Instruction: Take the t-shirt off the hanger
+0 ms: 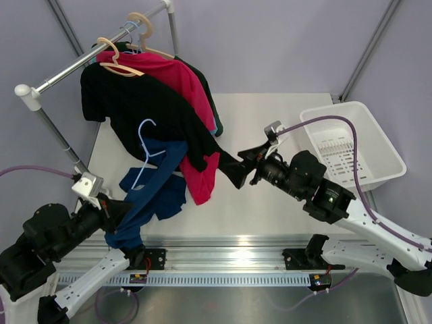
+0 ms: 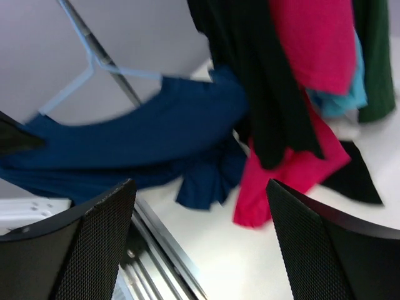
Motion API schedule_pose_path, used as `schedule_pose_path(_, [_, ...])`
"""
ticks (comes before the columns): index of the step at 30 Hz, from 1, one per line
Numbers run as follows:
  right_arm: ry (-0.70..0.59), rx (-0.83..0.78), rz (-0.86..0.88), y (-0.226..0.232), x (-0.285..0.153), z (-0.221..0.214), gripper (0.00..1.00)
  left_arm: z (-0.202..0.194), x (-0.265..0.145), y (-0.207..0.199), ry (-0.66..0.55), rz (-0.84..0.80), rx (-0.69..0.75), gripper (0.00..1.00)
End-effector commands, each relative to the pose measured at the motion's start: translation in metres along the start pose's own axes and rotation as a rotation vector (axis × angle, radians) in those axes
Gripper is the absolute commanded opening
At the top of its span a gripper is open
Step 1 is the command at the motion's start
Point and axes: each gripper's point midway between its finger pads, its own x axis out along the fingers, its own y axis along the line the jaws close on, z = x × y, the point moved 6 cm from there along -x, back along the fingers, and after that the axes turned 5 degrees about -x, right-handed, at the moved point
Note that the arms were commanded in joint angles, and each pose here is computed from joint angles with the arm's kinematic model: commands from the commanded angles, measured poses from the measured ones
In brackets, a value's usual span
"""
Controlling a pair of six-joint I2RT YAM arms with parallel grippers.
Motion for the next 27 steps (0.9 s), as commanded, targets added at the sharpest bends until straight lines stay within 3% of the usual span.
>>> schedule_pose_path(1, [-0.109,0.002,0.138,0.029,0.026,0.04,0.92,0.001,-0.026,-0.019,-0.084,-0.208,0.005,0.0])
schedule_pose_path(2, [-0.178,0.017,0.188,0.04,0.032,0.059,0.91,-0.002,-0.027,-0.021,-0.077,-0.239,0.007,0.0])
schedule_pose_path(9, [-0.246,0.035,0.331,0.094,0.101,0.07,0.89,-0.01,-0.025,-0.03,-0.083,-0.331,-0.021,0.0])
schedule_pose_path(19, [-0.23,-0.063,0.207,0.123,0.167,0.035,0.8,-0.014,-0.019,-0.027,-0.098,-0.324,-0.019,0.0])
schedule_pose_path(27, [-0.195,-0.056,0.146,0.113,0.167,0.013,0.38,-0.016,-0.017,-0.02,-0.128,-0.277,-0.022,0.0])
